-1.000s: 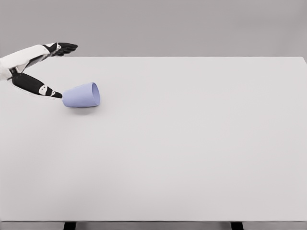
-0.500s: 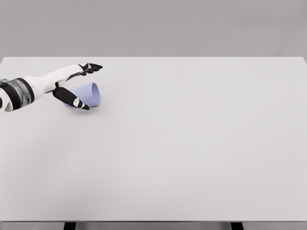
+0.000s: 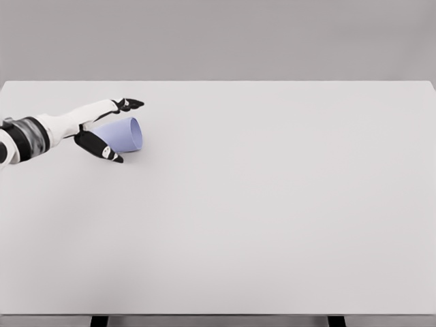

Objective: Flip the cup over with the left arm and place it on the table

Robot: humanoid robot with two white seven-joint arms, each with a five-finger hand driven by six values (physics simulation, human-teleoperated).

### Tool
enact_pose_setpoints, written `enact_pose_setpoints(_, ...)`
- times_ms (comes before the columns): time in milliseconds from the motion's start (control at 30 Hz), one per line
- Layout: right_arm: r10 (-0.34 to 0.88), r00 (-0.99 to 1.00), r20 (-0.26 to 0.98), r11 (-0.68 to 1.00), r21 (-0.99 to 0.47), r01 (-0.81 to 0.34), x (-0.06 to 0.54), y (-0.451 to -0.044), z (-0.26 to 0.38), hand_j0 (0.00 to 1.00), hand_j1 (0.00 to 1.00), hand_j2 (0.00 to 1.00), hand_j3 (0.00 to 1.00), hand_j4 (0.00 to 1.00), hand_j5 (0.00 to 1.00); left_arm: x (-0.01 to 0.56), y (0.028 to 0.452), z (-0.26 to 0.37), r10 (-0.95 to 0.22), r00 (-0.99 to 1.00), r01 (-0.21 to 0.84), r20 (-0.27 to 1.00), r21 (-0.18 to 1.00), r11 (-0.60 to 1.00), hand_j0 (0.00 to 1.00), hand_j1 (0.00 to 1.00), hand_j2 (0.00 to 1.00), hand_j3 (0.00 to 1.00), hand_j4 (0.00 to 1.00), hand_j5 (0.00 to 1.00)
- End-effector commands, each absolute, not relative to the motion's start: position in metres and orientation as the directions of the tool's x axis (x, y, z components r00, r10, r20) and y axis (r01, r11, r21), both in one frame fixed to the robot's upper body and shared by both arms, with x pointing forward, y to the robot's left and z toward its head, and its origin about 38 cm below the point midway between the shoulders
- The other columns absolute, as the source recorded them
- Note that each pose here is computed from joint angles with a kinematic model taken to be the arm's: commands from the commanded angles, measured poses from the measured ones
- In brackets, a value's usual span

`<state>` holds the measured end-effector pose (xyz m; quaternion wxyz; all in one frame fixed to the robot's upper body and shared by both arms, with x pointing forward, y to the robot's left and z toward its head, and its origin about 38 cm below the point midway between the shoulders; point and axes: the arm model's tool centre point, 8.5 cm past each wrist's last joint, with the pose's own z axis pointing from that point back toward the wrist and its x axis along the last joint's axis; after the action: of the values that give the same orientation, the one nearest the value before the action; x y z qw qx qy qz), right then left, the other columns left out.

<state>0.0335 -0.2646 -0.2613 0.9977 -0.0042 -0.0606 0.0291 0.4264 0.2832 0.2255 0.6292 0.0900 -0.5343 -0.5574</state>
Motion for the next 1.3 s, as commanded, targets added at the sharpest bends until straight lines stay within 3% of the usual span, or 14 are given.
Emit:
enact_pose_setpoints(0, 0.058, 0.991, 0.121, 0.998, -0.012, -0.057, 0.034, -0.265, -0.261, 1.00, 1.00, 1.00, 1.00, 1.00, 1.00, 0.425, 0.281, 0.222, -0.798, -0.195, 0.613, 0.570, 0.706, 0.355, 1.00, 1.00, 1.00, 1.00, 1.00, 1.00)
enact_pose_setpoints(267, 0.058, 0.991, 0.121, 0.998, -0.012, -0.057, 0.034, -0.265, -0.261, 1.00, 1.00, 1.00, 1.00, 1.00, 1.00, 0.424, 0.278, 0.216, -0.801, -0.193, 0.625, 0.567, 0.700, 0.345, 1.00, 1.00, 1.00, 1.00, 1.00, 1.00)
enact_pose_setpoints(867, 0.058, 0.991, 0.121, 0.998, -0.012, -0.057, 0.034, -0.265, -0.261, 1.00, 1.00, 1.00, 1.00, 1.00, 1.00, 0.457, 0.289, 0.191, -0.881, -0.140, 0.527, 0.453, 0.787, 0.320, 1.00, 1.00, 1.00, 1.00, 1.00, 1.00)
enact_pose_setpoints(1267, 0.058, 0.991, 0.121, 0.998, -0.012, -0.057, 0.034, -0.265, -0.261, 1.00, 1.00, 1.00, 1.00, 1.00, 1.00, 0.470, 0.288, 0.163, -0.897, -0.081, 0.550, 0.434, 0.770, 0.323, 1.00, 1.00, 1.00, 1.00, 1.00, 1.00)
